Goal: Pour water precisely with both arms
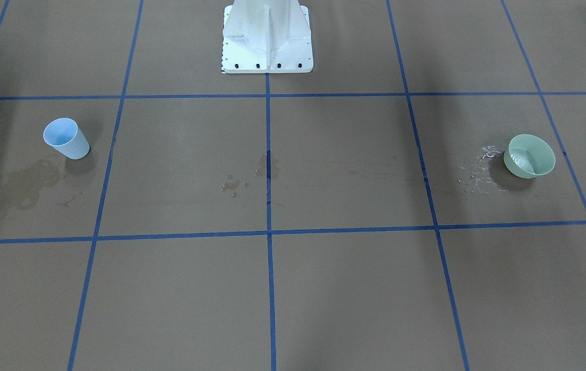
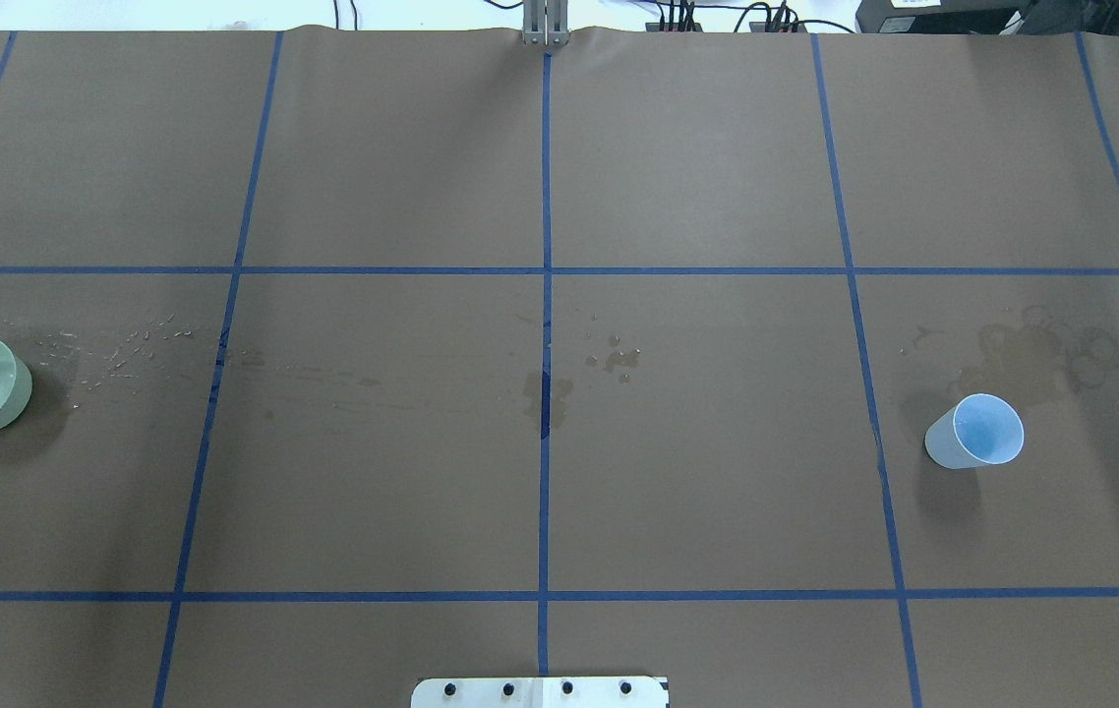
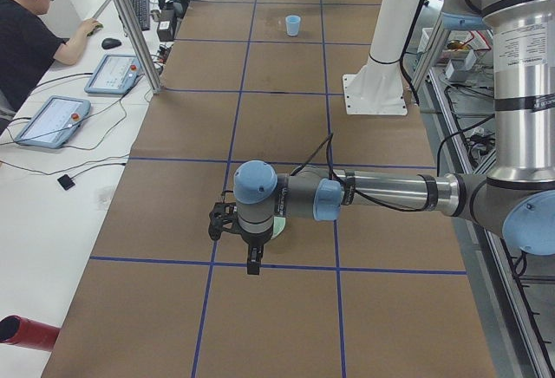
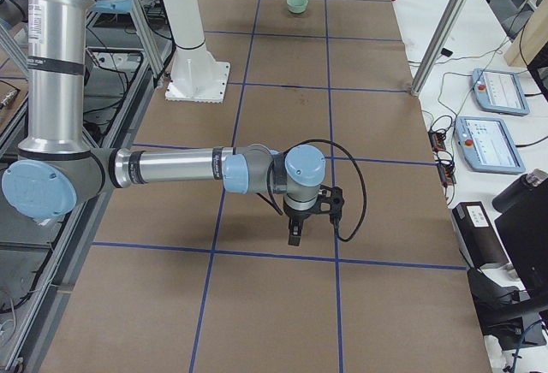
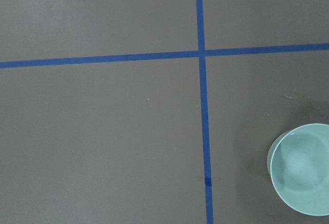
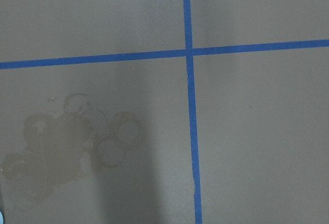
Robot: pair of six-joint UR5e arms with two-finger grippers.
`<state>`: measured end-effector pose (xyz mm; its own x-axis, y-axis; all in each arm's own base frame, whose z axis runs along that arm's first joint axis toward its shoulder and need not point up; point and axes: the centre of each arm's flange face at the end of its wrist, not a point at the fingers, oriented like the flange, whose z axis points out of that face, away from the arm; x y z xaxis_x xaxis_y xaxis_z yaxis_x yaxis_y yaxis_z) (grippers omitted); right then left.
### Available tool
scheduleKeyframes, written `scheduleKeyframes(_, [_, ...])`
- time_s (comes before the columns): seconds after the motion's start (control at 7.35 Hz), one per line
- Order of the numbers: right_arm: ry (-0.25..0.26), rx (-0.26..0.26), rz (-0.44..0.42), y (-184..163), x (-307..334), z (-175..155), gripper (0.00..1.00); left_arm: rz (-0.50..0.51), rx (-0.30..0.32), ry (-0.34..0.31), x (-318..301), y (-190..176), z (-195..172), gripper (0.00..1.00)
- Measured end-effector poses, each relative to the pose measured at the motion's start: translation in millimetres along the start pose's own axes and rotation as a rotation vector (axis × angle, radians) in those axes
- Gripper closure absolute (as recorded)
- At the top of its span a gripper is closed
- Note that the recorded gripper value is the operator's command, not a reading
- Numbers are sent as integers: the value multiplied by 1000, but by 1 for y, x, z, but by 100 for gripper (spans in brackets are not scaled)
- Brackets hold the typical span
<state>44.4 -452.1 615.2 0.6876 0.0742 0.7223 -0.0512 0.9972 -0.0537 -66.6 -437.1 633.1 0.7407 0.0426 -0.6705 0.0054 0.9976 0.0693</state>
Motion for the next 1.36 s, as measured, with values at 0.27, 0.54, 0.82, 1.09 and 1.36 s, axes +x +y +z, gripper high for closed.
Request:
scheduleKeyframes(0.27, [-1,2,-3,0,-1,-1,1,2,-1,0,-1,0,1,0])
scheduleKeyframes(0.54, [-1,9,-7,0,-3,-4,1,10,5,-2,-1,0,0,0])
scheduleKeyframes(0.82, [-3,18,-12,-1,-5,-7,1,31,24,-3,4,-5,-4,0])
scheduleKeyframes(1.09, [-3,23,-16,-2,-6,-9,1,-8,46,32,12,-13,-8,0])
scheduleKeyframes(1.36, [-3,26,-18,-1,-7,-11,1,-71,61,57,39,-37,-14,0])
